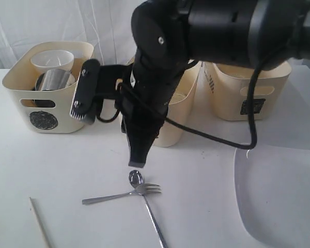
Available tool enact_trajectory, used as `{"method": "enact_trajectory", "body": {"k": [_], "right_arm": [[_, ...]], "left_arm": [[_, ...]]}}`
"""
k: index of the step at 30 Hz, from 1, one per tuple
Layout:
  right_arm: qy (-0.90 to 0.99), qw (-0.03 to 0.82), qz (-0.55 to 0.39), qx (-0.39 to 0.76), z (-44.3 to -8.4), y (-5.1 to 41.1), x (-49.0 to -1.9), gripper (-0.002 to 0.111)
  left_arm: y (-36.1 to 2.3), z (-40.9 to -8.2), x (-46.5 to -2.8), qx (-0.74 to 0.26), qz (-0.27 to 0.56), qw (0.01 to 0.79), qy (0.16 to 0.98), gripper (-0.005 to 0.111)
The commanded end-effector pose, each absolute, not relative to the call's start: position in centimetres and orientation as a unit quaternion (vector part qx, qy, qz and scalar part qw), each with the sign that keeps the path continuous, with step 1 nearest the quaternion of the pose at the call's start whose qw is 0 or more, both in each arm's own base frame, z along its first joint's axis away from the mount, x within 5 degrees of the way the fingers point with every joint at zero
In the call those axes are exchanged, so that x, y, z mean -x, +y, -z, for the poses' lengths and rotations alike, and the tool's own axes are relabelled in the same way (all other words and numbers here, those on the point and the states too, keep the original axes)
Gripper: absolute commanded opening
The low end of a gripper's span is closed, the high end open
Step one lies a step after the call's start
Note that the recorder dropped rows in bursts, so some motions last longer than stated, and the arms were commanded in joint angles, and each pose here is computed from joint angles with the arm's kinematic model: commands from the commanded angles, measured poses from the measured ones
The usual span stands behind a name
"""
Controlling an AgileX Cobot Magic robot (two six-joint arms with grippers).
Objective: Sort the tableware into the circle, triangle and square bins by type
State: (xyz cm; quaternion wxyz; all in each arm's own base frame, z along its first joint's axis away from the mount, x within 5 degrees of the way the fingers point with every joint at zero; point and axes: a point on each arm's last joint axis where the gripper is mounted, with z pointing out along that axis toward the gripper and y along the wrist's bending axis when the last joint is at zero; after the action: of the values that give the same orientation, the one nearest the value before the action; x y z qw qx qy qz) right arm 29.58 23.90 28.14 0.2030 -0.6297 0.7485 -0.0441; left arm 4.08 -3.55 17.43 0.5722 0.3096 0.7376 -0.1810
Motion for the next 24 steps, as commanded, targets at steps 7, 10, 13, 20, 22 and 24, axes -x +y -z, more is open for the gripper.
{"method": "enact_trajectory", "body": {"k": [7, 10, 13, 20, 22, 24], "right_arm": [[0.697, 0.14, 0.033, 0.703, -23.5, 27.4, -28.6, 0.024], [0.686, 0.134, 0.017, 0.715, -22.5, 28.4, -28.3, 0.025], [0.679, 0.14, -0.001, 0.721, -21.6, 29.1, -28.3, 0.032], [0.683, 0.134, -0.011, 0.718, -19.9, 29.6, -28.7, 0.037], [0.689, 0.12, -0.029, 0.715, -19.4, 29.8, -28.4, 0.037], [0.687, 0.105, -0.041, 0.718, -19.0, 29.9, -28.2, 0.037]], "left_arm": [[-3.6, -17.3, -4.0, -0.31, 0.183, 0.57, 0.738, 0.0], [-3.6, -17.3, -4.0, -0.31, 0.183, 0.57, 0.738, 0.0], [-3.6, -17.3, -4.0, -0.31, 0.183, 0.57, 0.738, 0.0], [-3.6, -17.3, -4.0, -0.31, 0.183, 0.57, 0.738, 0.0], [-3.6, -17.3, -4.0, -0.31, 0.183, 0.57, 0.738, 0.0], [-3.6, -17.3, -4.0, -0.31, 0.183, 0.57, 0.738, 0.0]]}}
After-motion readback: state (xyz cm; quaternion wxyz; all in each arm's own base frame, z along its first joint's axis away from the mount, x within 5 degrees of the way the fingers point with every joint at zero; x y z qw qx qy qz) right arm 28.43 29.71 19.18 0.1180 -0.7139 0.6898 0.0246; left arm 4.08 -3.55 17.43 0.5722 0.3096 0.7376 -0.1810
